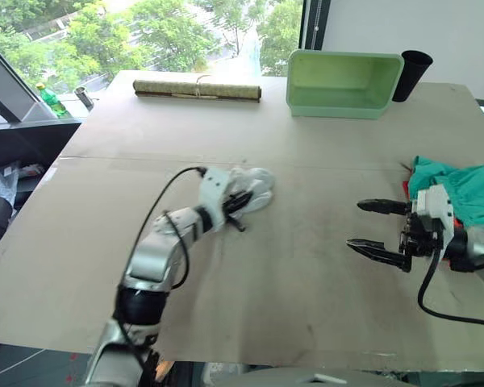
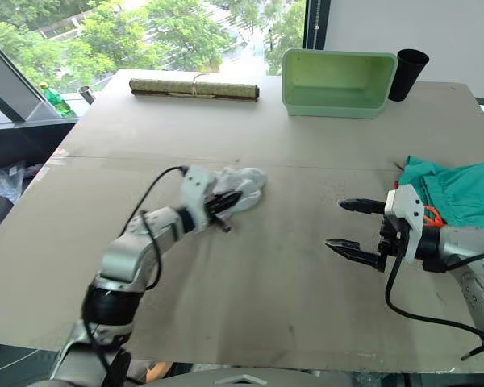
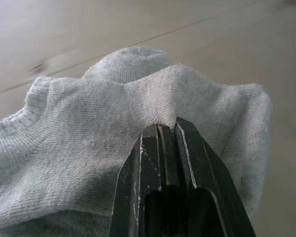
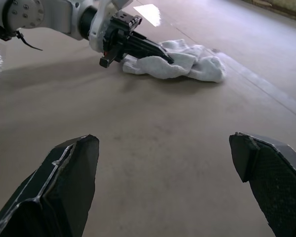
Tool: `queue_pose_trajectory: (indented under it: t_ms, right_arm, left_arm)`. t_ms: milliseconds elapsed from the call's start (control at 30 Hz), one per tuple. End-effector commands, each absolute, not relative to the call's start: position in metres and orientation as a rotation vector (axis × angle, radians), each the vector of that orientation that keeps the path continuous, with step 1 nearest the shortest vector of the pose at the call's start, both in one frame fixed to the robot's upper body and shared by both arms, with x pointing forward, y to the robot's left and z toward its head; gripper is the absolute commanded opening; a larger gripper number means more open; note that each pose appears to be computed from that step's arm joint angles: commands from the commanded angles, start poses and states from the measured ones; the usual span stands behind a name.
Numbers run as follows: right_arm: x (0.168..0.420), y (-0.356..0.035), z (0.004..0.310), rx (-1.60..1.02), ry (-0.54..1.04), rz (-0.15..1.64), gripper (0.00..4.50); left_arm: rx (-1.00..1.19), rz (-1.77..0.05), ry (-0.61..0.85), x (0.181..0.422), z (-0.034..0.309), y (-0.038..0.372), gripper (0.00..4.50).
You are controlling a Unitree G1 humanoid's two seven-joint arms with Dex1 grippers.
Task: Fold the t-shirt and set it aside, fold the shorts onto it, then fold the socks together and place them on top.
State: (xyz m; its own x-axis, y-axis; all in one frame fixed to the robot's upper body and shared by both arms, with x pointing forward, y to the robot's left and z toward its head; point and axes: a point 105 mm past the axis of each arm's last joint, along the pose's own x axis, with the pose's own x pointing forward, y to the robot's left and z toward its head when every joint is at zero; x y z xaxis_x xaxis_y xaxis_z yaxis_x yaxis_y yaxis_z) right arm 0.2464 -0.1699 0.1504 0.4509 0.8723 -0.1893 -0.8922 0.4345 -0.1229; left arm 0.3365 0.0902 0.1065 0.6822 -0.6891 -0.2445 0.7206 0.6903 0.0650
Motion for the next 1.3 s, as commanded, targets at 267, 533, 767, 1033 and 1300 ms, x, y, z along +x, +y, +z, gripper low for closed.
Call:
queue_pose_trajectory:
  t_ms: [267,533,767,1033,1300]
  right_arm:
    - [0.233,-0.178,0.164,-0.269,0.028,0.965,4.5]
    - [0.239,-0.169,0.153,-0.223,0.094,0.936,4.5]
    - [0.249,-0.143,0.153,-0.185,0.046,1.006,4.5]
    - [0.252,-0.123,0.158,-0.147,-0.001,1.072,4.5]
    - [0.252,-0.122,0.165,-0.14,-0.027,1.061,4.5]
  left_arm:
    - [0.229,-1.044,0.206,0.319,0.096,0.043,1.47]
    - [0.269,-1.211,0.103,0.298,0.131,0.052,4.48]
    - [0.3,-1.14,0.085,0.324,0.174,0.107,4.48]
    - [0.21,-0.917,0.103,0.388,0.173,0.129,4.48]
    - [0.162,-0.983,0.23,0.409,0.139,0.112,4.48]
